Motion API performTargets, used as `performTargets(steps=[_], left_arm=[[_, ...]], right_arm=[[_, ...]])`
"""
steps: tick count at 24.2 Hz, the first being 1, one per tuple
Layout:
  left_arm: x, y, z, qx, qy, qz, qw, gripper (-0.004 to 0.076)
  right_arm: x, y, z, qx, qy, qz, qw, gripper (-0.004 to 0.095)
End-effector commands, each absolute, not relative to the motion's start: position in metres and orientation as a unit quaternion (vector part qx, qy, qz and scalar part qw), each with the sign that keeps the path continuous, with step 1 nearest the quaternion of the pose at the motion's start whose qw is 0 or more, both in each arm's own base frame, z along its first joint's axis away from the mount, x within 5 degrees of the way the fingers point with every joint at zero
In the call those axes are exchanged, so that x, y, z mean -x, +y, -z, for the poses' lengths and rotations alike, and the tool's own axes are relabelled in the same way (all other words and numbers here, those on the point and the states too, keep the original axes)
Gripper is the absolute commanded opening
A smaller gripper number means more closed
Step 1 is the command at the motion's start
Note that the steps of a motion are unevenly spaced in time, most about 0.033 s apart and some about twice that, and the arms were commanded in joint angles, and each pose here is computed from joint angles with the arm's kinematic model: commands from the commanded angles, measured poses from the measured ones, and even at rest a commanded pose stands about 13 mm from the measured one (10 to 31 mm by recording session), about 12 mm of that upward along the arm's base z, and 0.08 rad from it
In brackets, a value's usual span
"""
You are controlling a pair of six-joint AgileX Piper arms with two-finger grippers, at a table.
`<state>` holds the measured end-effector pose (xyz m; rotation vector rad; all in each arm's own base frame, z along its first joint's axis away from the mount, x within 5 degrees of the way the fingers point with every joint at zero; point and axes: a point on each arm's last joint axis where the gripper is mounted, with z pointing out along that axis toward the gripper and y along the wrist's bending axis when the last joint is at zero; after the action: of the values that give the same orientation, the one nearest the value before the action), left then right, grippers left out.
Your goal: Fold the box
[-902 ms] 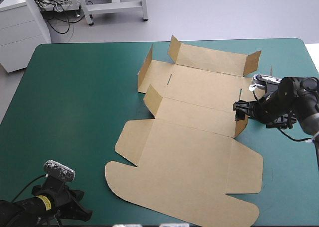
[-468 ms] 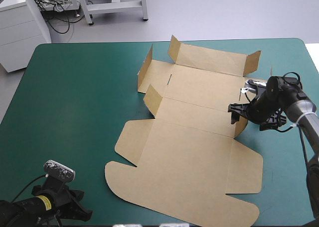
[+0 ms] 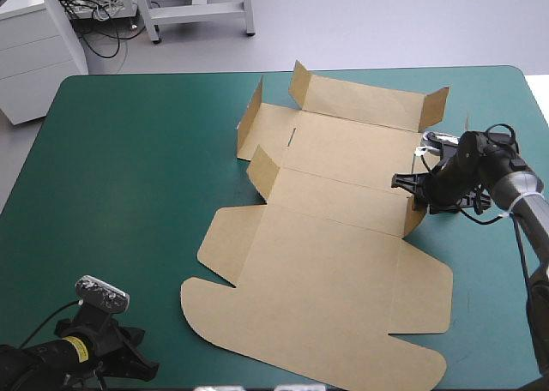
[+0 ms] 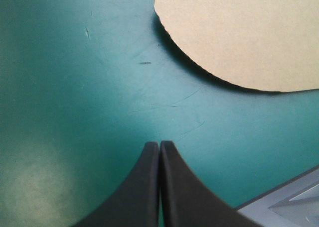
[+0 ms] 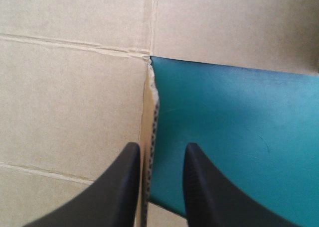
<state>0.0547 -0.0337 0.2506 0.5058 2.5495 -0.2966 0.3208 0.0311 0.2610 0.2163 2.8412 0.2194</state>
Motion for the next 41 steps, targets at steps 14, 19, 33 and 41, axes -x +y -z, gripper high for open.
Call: performTargets(steps=[14,19,33,41], left_arm=[[-0.059,-0.036,-0.260,-0.179,0.934,0.119,0.285,-0.0032],[-0.059,-0.036,-0.260,-0.179,0.934,0.119,0.285,-0.0032],[-0.059,-0.036,-0.260,-0.182,0.933,0.119,0.285,-0.0032],[-0.059,-0.036,-0.260,-0.183,0.933,0.117,0.286,-0.0032]], right_arm=[[-0.321,0.029,-0.282,-0.018,0.980,-0.070,0.187,-0.0018],[-0.321,0.031,-0.285,0.070,0.977,-0.063,0.190,-0.0018],[-0.343,0.071,-0.424,0.429,0.779,-0.002,0.457,-0.0019],[-0.339,0.103,-0.440,0.535,0.677,0.058,0.501,-0.0019]])
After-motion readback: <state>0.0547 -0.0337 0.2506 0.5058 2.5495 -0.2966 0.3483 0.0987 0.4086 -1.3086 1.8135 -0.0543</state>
